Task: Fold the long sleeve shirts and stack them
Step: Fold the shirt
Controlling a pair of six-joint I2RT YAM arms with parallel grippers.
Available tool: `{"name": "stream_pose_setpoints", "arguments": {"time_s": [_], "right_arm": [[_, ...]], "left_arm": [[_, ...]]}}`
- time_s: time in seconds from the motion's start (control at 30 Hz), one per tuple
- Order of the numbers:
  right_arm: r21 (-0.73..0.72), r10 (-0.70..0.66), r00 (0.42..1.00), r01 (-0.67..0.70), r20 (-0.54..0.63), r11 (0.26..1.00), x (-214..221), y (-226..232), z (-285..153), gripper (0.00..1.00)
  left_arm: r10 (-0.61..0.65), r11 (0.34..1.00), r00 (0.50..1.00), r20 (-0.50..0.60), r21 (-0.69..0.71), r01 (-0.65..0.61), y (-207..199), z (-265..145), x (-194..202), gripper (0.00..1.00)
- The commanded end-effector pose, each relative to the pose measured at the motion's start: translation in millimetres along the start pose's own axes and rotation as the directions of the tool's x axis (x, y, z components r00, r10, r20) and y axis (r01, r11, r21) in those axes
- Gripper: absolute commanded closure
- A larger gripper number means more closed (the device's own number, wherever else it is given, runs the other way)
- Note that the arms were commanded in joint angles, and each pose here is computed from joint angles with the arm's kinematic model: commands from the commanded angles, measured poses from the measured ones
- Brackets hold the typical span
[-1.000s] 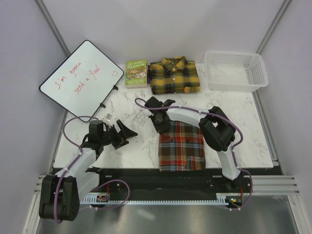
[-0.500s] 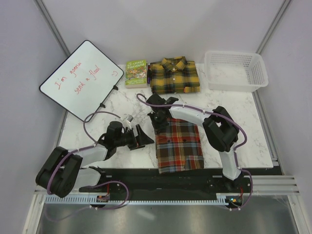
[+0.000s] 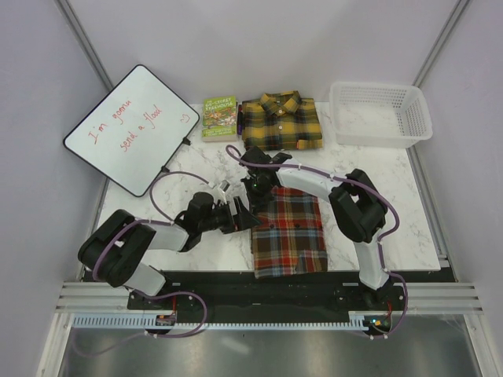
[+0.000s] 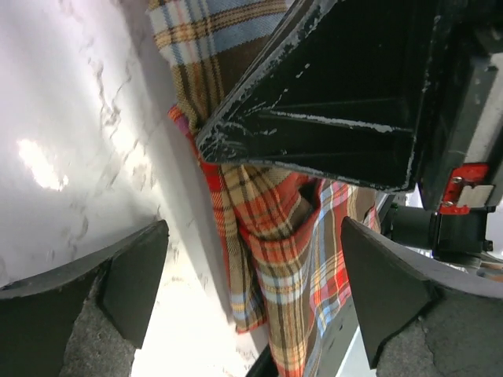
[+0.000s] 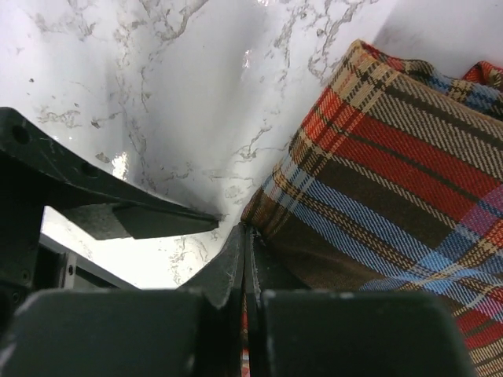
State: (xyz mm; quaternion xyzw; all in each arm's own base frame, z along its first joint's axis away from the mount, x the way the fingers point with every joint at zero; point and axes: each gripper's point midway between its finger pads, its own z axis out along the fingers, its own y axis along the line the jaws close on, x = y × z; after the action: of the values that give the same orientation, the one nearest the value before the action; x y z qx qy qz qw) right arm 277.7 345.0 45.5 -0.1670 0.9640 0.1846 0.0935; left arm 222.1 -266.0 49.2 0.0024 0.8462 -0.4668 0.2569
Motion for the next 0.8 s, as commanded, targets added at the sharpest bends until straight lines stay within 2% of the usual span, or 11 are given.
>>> {"name": "stream_pose_setpoints", "arguments": {"time_s": [0.0, 0.37, 0.77], "right_arm": [[-0.110, 0.038, 0.993, -0.026, 0.114, 0.994, -36, 25, -35, 1.00], [-0.161, 0.098, 0.987, -0.077, 0.124, 0.984, -47, 25, -47, 1.00], [-0.208, 0.169, 0.982, -0.149, 0.082, 0.967, -47, 24, -45, 1.00]], "left_arm": [[0.035, 0.999, 0.997, 0.072, 0.020, -0.037, -7, 13, -19, 0.04], [0.018, 0.997, 0.999, 0.031, 0.077, -0.021, -16, 39, -12, 0.28], [0.002, 0.997, 0.998, 0.069, 0.080, -0.008, -20, 56, -17, 0.35]]}}
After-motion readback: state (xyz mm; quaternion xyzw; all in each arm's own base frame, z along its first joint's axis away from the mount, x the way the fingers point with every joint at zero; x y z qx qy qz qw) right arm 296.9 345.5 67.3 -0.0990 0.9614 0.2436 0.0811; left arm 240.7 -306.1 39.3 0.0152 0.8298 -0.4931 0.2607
